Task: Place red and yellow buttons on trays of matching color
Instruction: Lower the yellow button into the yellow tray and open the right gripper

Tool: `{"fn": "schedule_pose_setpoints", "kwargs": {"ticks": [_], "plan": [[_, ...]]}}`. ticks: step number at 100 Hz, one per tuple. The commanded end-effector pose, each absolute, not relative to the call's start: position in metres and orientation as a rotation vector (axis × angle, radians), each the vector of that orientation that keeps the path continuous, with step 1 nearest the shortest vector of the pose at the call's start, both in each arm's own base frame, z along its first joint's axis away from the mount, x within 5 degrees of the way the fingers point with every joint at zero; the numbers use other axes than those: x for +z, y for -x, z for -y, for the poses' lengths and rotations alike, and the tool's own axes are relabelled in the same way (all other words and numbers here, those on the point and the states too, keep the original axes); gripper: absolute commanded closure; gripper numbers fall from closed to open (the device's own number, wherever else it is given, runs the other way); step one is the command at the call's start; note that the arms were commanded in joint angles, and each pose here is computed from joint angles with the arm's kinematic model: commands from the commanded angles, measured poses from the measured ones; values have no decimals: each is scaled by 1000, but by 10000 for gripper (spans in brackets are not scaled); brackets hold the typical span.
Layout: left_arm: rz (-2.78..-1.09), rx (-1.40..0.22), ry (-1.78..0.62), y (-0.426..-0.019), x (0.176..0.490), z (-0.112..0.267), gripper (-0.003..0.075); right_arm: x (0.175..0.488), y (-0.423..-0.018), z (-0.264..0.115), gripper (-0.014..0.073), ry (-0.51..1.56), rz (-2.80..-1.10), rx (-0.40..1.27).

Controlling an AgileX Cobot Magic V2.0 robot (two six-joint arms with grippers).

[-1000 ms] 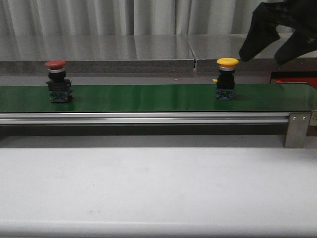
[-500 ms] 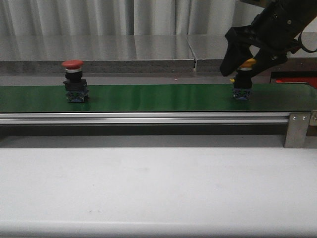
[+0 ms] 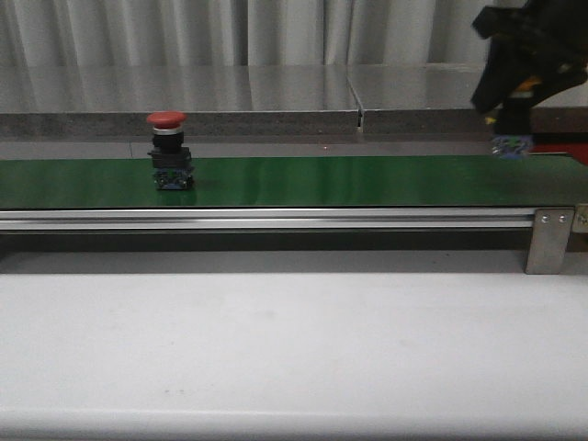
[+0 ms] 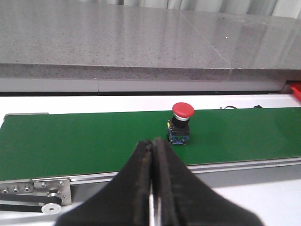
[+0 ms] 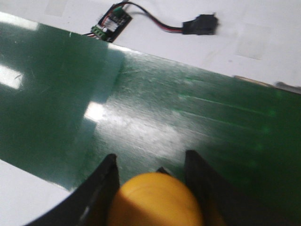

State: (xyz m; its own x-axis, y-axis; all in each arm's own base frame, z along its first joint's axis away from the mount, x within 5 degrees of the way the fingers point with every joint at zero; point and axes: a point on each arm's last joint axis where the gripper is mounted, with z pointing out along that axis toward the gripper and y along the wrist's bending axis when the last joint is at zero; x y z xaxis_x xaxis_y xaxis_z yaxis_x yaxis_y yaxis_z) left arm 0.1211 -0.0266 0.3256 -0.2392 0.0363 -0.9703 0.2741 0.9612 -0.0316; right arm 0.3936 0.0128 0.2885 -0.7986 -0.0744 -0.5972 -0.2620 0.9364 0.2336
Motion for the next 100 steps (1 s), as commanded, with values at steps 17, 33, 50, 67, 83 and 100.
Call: {"fn": "schedule_pose_setpoints", "kwargs": {"ticks": [17,33,50,67,83,100], "plan": [[-1729,-224,-184,-122,339,25,739,355,-322,38,379,41,-2349,245],[-1729,-224,-184,-122,339,25,739,349,-275,67,379,-178,-2345,200],[-1729,-224,-184,-122,339,25,739,325,-236,92,379,-441,-2326,150],[-1729,-224,-184,-122,339,25,739,287,-215,108,379,-634,-2345,126],[-1729,-224,-184,-122,339,25,739,266,-212,114,379,-723,-2261,69],[-1729,-224,-184,-122,339,25,739,256,-210,116,379,-770,-2210,46]]}}
